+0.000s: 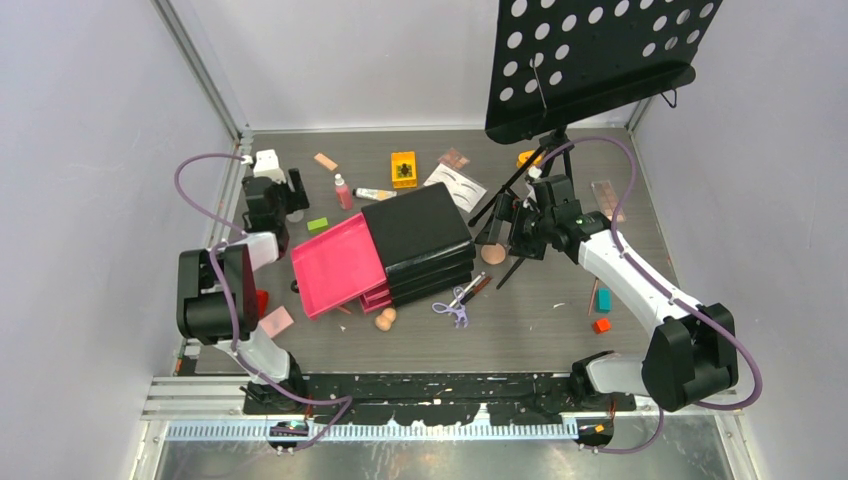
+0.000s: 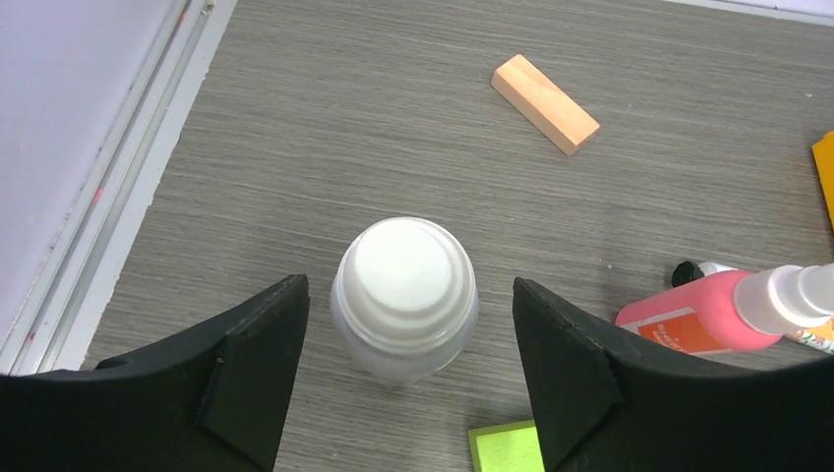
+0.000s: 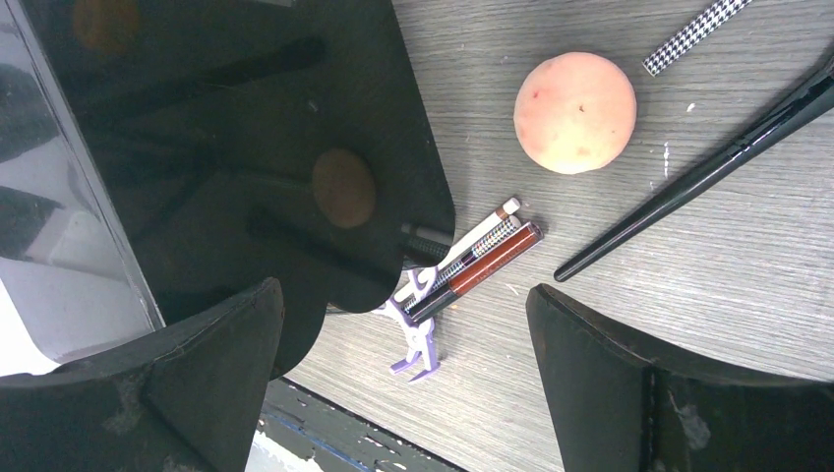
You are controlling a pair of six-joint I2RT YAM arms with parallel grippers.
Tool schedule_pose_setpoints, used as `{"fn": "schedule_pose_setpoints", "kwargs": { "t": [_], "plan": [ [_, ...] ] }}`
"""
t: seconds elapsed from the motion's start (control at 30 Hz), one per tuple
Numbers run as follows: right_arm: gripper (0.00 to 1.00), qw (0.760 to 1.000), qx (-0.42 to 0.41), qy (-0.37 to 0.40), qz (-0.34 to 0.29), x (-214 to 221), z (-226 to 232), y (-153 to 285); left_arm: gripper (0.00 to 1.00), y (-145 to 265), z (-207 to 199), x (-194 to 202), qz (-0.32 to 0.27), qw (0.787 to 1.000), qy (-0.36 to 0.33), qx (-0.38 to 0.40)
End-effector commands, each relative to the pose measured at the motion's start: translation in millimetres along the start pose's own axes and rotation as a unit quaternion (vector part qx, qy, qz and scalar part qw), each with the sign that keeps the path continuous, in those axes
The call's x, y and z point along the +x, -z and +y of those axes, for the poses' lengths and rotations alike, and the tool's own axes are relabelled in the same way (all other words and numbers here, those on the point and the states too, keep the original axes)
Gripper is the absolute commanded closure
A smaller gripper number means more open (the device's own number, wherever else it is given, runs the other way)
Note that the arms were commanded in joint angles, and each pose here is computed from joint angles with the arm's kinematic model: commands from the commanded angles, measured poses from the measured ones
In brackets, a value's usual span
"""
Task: Organize the makeup
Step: Place the makeup at the center of the board.
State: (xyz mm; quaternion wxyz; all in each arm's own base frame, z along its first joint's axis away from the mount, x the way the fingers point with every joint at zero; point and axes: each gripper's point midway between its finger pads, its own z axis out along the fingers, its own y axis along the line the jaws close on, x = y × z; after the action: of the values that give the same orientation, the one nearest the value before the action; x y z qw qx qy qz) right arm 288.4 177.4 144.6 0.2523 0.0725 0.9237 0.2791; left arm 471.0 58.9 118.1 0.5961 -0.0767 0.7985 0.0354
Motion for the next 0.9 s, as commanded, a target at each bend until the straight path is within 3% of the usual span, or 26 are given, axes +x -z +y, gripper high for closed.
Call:
{"fn": "schedule_pose_setpoints", "kwargs": {
  "t": [0.0, 0.07, 0.13, 0.33, 0.53, 0.6, 0.73, 0.87],
  "plan": [
    [0.02, 0.999, -0.02, 0.016, -0.022, -14, 16, 8, 0.18, 11, 10, -36, -0.048, 0.999, -0.006, -0.021],
    [0.02, 0.999, -0.021, 0.016, -0.024, -15, 16, 10, 0.06, 18, 11, -44, -0.051, 0.998, -0.009, -0.023],
    [0.02, 0.999, -0.021, 0.015, -0.024, -14, 16, 10, 0.0, 28, 7, -58, -0.052, 0.998, -0.014, -0.013],
    [0.02, 0.999, -0.023, 0.012, -0.02, -13, 17, 10, 0.0, 63, -4, -113, -0.064, 0.998, -0.005, 0.007],
    [0.02, 0.999, -0.023, 0.011, -0.02, -12, 17, 11, 0.0, 79, -95, -149, -0.05, 0.989, -0.049, 0.127],
    [0.02, 1.0, -0.022, 0.01, -0.02, -12, 17, 11, 0.0, 76, -114, -149, -0.036, 0.988, -0.045, 0.144],
    [0.02, 0.999, -0.024, 0.007, -0.021, -13, 18, 12, 0.0, 51, -128, -120, 0.051, 0.989, -0.019, 0.138],
    [0.02, 1.0, -0.02, 0.005, -0.021, -11, 16, 11, 0.03, 34, -144, -88, 0.117, 0.982, -0.039, 0.142]
  ]
}}
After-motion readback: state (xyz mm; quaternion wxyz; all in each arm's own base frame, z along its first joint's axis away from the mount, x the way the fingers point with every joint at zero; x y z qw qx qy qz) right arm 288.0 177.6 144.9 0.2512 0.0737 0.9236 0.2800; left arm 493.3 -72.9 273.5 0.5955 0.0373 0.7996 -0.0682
